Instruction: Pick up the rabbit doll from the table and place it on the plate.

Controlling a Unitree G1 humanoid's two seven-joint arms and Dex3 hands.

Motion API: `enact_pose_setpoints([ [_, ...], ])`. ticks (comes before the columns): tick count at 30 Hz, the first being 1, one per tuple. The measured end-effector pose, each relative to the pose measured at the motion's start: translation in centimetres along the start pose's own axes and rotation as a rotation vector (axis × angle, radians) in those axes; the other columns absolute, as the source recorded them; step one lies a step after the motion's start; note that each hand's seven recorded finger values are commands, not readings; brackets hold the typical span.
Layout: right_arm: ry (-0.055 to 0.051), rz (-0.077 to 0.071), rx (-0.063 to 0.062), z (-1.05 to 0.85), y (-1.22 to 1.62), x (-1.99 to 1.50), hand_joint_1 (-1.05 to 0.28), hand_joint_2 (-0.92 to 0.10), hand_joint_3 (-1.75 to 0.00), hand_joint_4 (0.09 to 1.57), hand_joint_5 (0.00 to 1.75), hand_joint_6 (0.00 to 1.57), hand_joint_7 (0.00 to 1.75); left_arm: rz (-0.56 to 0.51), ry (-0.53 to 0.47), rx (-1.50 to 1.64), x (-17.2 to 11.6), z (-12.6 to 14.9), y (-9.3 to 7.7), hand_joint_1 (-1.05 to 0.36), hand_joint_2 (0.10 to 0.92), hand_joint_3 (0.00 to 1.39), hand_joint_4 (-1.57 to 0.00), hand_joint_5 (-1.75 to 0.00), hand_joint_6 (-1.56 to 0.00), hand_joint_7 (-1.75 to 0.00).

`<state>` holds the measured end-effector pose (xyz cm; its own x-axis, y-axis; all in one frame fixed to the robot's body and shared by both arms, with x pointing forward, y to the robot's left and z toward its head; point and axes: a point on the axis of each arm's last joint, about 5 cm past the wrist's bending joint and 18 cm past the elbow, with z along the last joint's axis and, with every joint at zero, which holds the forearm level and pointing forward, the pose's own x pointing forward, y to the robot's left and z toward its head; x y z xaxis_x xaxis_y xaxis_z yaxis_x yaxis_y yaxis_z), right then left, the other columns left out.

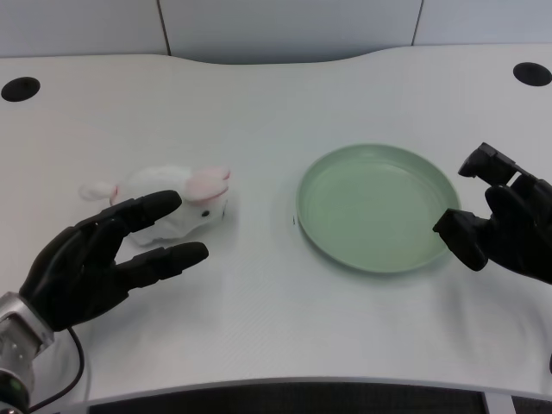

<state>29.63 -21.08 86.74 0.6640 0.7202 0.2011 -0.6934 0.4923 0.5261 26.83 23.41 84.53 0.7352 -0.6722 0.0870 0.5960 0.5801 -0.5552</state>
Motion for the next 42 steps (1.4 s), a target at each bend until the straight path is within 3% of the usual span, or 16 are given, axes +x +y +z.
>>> enact_pose_setpoints([
  [7, 0.0, 0.001, -0.001, 0.0, 0.01, 0.01, -0.58, -0.92, -0.04, 1.02, 1.75, 0.77, 1.75, 0.002, 0.009, -0.02, 0.0, -0.1, 0.0, -0.65, 0.921, 0.13, -0.9, -0.04, -0.79, -0.01],
  [10, 0.0, 0.0, -0.001, 0.0, 0.01, 0.01, -0.57, -0.92, -0.04, 1.03, 1.75, 0.77, 1.75, 0.001, 0.013, -0.027, 0.0, -0.1, 0.0, -0.4, 0.848, 0.04, -0.93, -0.05, -0.8, -0.01],
  [16, 0.0, 0.001, 0.003, -0.03, 0.01, 0.02, -0.57, -0.92, -0.04, 1.03, 1.75, 0.76, 1.75, 0.0, 0.025, -0.011, -0.1, 0.1, 0.1, -0.21, 0.814, 0.0, -1.0, -0.14, -0.85, -0.02],
  [17, 0.0, 0.001, 0.003, -0.04, 0.01, 0.03, -0.57, -0.92, -0.04, 1.03, 1.75, 0.76, 1.75, -0.001, 0.025, -0.005, -0.1, 0.2, 0.1, -0.17, 0.82, 0.0, -0.94, -0.27, -0.87, -0.01],
  [19, 0.0, 0.002, 0.004, -0.07, 0.03, 0.05, -0.57, -0.92, -0.04, 1.03, 1.75, 0.76, 1.75, -0.004, 0.025, 0.006, -0.1, 0.3, 0.1, -0.15, 0.824, 0.0, -0.72, -0.73, -0.88, 0.0],
  [23, 0.0, 0.003, 0.006, -0.13, 0.05, 0.11, -0.56, -0.92, -0.05, 1.03, 1.75, 0.76, 1.75, -0.005, 0.026, 0.011, 0.0, 0.4, 0.1, -0.12, 0.83, 0.0, -0.63, -0.96, -0.91, -0.01],
  [30, 0.001, 0.004, 0.008, -0.19, 0.08, 0.16, -0.57, -0.91, -0.04, 1.02, 1.75, 0.76, 1.75, 0.022, 0.019, 0.028, 0.0, 0.6, 0.0, -0.17, 0.854, 0.01, -0.62, -1.09, -0.99, -0.03],
  [36, 0.003, 0.005, 0.009, -0.26, 0.12, 0.24, -0.58, -0.92, -0.04, 1.02, 1.75, 0.76, 1.75, 0.079, -0.076, 0.218, 0.5, 1.5, -0.7, -0.18, 0.843, 0.0, -0.64, -1.24, -1.07, -0.06],
  [42, 0.006, 0.004, 0.007, -0.25, 0.12, 0.25, -0.57, -0.92, -0.05, 1.02, 1.75, 0.75, 1.75, 0.062, -0.23, 0.574, 1.6, 4.1, -3.0, -0.3, 0.811, 0.0, -0.69, -0.97, -1.06, -0.05],
])
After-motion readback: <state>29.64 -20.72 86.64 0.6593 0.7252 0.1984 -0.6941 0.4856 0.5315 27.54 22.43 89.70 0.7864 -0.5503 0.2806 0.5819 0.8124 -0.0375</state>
